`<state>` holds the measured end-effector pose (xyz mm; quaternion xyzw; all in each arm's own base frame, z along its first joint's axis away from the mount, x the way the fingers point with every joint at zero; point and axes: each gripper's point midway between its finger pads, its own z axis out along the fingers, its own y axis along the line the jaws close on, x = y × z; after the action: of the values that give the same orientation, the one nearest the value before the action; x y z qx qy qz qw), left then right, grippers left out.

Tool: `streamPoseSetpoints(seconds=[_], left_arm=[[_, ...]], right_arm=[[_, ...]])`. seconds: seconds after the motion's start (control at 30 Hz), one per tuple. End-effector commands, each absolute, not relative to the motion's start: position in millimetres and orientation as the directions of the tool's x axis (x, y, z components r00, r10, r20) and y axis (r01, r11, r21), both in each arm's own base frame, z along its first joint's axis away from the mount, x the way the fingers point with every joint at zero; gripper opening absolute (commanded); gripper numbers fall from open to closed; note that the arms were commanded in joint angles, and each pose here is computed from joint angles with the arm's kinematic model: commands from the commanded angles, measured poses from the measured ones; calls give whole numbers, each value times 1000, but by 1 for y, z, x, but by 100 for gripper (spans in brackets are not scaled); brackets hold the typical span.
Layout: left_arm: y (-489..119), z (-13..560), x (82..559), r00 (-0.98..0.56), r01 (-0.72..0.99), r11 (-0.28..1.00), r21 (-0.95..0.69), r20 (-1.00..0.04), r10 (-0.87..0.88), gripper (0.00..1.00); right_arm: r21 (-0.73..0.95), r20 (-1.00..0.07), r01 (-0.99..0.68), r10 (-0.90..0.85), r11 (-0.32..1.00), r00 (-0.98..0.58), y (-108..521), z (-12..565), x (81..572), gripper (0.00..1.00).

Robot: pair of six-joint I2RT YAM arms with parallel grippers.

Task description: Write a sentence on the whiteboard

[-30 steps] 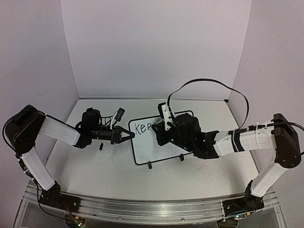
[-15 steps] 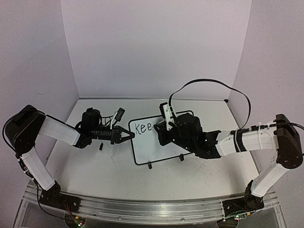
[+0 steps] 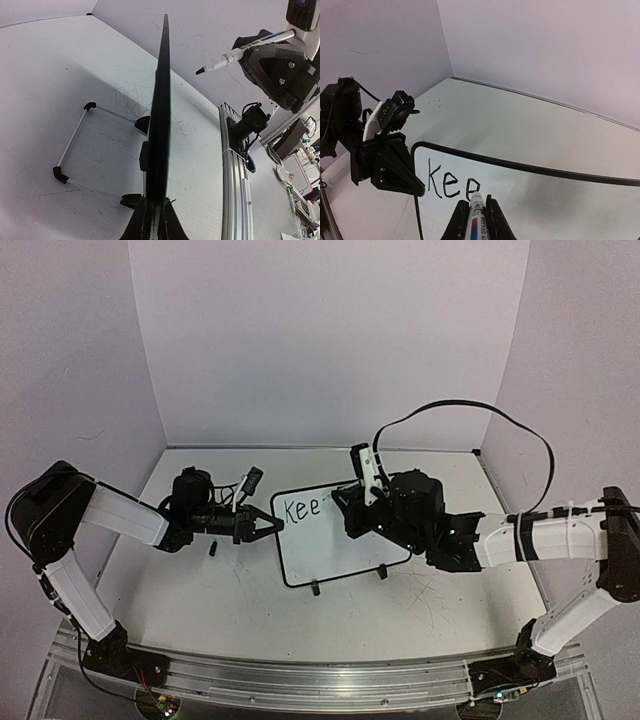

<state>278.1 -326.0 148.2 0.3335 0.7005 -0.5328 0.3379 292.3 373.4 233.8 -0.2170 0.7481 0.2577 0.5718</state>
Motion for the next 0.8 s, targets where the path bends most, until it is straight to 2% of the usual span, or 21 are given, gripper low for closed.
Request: streamPoseSetpoints(seconds=[0.0, 0.77], left_arm=[[-328, 165, 275, -508, 856, 170, -489, -856, 98, 0], [-327, 164, 274, -509, 855, 172, -489, -855, 101, 0]], right_arm=[[128, -975, -618, -15, 776, -220, 383, 241, 303, 0], [110, -981, -568, -3, 815, -194, 379, 246, 318, 0]])
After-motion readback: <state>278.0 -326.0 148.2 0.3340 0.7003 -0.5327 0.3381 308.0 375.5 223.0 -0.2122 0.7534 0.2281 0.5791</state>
